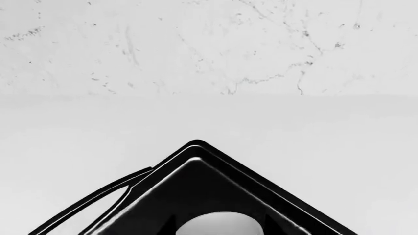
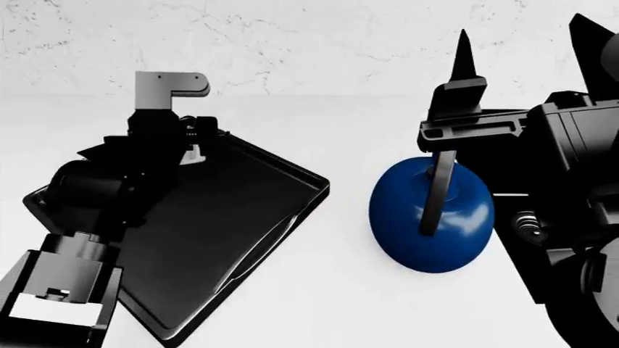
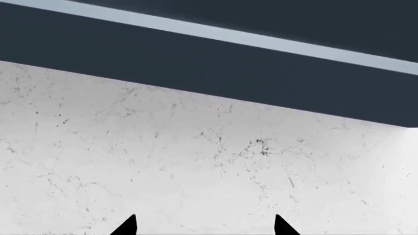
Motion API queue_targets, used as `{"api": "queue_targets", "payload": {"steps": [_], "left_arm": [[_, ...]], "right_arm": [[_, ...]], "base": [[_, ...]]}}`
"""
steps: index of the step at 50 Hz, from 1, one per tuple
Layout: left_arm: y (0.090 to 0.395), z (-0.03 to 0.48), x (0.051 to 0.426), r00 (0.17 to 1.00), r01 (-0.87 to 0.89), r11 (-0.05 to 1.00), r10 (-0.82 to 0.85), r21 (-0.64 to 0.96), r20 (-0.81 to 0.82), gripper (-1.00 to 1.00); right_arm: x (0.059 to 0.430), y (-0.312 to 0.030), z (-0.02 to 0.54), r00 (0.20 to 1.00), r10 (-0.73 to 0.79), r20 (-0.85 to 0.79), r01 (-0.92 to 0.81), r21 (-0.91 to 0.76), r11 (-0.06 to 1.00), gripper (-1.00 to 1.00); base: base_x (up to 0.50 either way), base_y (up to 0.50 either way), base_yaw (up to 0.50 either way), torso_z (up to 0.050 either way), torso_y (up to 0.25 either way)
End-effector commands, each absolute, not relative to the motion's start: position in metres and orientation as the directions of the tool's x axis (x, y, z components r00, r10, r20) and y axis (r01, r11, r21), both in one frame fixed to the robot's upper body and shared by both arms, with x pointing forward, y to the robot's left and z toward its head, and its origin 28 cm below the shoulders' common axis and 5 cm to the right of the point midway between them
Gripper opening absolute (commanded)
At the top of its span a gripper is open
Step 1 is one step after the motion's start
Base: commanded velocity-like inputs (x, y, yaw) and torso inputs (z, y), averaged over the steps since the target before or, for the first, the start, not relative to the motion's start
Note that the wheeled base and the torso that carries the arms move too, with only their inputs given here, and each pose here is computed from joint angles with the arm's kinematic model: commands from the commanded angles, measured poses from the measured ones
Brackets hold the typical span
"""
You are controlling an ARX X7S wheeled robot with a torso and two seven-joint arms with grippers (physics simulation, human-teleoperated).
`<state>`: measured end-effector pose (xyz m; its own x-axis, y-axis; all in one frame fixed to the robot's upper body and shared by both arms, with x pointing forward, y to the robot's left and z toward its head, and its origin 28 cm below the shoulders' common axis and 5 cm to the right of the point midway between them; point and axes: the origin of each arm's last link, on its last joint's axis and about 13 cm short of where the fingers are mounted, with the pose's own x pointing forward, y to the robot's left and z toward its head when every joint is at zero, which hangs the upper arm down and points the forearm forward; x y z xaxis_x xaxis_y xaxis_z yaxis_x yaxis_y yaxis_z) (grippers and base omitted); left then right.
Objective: Pick the kettle from the counter and place it on the tray. Then pick the mug from the cabinet and place it on the tray. Then close the cabinet doors.
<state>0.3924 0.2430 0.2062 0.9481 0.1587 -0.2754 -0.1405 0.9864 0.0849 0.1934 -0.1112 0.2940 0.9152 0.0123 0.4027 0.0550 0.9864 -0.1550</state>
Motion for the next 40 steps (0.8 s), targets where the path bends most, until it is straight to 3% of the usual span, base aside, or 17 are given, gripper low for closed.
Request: {"api": "queue_targets", "payload": {"steps": [1,4,5,23,40], "left_arm": [[0.245,0.2,0.393,0.942,-0.151,0.986,0.166,0.072,-0.293,-1.0],[0.246,0.201,0.393,0.941,-0.152,0.986,0.165,0.067,-0.294,-1.0],[0.246,0.201,0.393,0.941,-0.149,0.986,0.163,0.07,-0.295,1.0],[0.249,0.215,0.391,0.948,-0.145,0.988,0.154,0.05,-0.28,1.0],[0.245,0.298,0.331,1.0,0.025,0.999,-0.025,-0.042,-0.009,1.0]], "right_arm": [[0.195,-0.111,0.292,0.917,0.013,0.398,0.052,-0.154,0.987,1.0],[0.195,-0.111,0.292,0.917,0.013,0.398,0.053,-0.154,0.987,1.0],[0.195,-0.11,0.292,0.917,0.013,0.398,0.053,-0.154,0.987,1.0],[0.195,-0.11,0.293,0.918,0.014,0.397,0.052,-0.154,0.987,1.0],[0.183,-0.106,0.302,0.929,-0.018,0.371,0.094,-0.186,0.978,1.0]], "base": [[0.0,0.0,0.0,0.0,0.0],[0.0,0.0,0.0,0.0,0.003],[0.0,0.0,0.0,0.0,0.0],[0.0,0.0,0.0,0.0,0.0],[0.0,0.0,0.0,0.0,0.0]]}}
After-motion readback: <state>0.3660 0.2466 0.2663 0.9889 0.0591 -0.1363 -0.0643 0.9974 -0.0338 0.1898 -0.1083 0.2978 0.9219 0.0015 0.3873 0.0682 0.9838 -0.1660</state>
